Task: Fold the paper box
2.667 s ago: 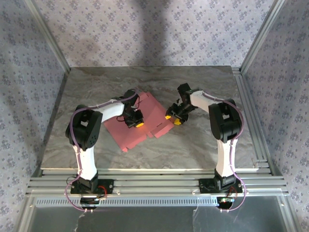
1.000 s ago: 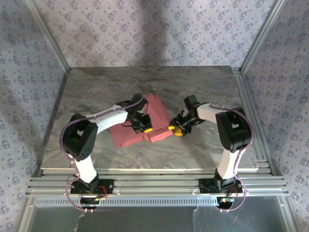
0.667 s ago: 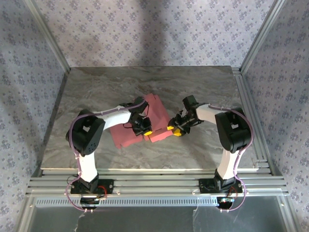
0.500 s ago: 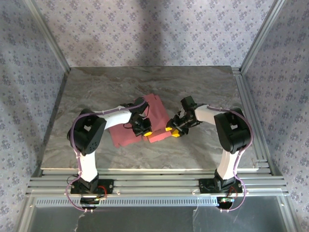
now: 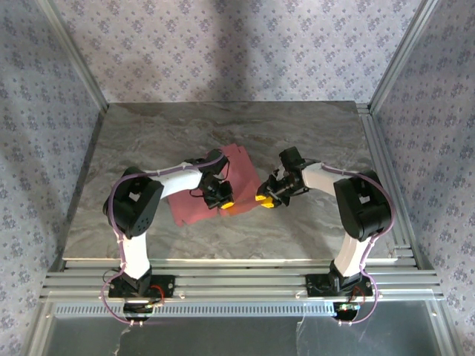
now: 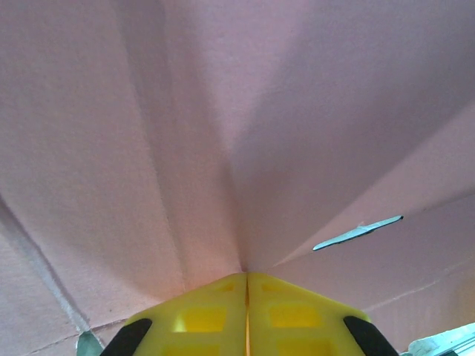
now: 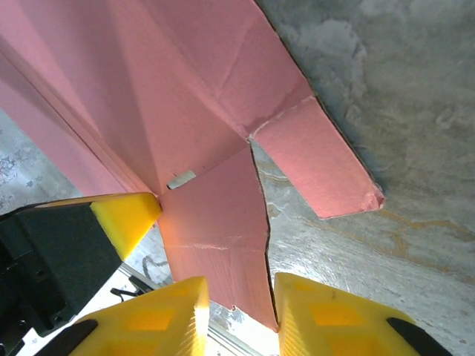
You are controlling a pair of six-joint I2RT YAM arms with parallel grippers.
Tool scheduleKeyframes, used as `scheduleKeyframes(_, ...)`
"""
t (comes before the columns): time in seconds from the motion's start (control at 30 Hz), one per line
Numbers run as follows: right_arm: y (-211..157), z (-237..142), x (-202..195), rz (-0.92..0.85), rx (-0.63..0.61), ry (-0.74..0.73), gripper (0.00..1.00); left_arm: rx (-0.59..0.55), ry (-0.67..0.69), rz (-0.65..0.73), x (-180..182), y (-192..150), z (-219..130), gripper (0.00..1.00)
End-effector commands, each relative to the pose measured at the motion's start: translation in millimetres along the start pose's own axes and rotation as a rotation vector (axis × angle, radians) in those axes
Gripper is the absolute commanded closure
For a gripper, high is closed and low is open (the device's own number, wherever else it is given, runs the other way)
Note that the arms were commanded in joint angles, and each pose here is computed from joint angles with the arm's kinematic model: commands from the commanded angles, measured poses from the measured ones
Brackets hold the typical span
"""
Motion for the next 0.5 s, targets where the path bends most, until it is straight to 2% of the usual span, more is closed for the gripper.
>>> scheduleKeyframes(0.0,-6.5,2.7,-2.0,0.009,0.023,0.002,0.73,-0.004,0.011,0.024,-5.2,3.0,-2.3,0.92)
scheduleKeyframes(0.13,-4.8,5.7,-6.2,0.032,0.015,-0.007,0.87,-0.022,0.013,0.034,-9.5,5.0,-10.2,0.93)
scheduleKeyframes(0.2,-3.2,3.2,-5.3,0.049,-0.005,-0.01,0.99,-0.059,0.014,0.046,-14.0,6.8,-22.9,0.93)
scheduleKeyframes(0.33,-1.0,-16.3,14.6,0.073,-0.082,0.053,1.0,-0.213,0.021,0.122,-33.6,12.0,-80.4,0.88)
scheduleKeyframes(0.47,-1.0,-58.9,59.8,0.075,-0.199,0.14,1.0,-0.387,0.015,0.276,-57.3,11.5,-150.7,0.71)
Point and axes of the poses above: each hand's point on the last joint's axis, 136 mm out from that joint toward the fingers, its own z axis out along the fingers, its own x axis along the line the jaws close on, y = z × x, the point moved 6 cm from there along -z, back along the fingers, and after that the axes turned 11 degrees about z, right-handed, at the moved point
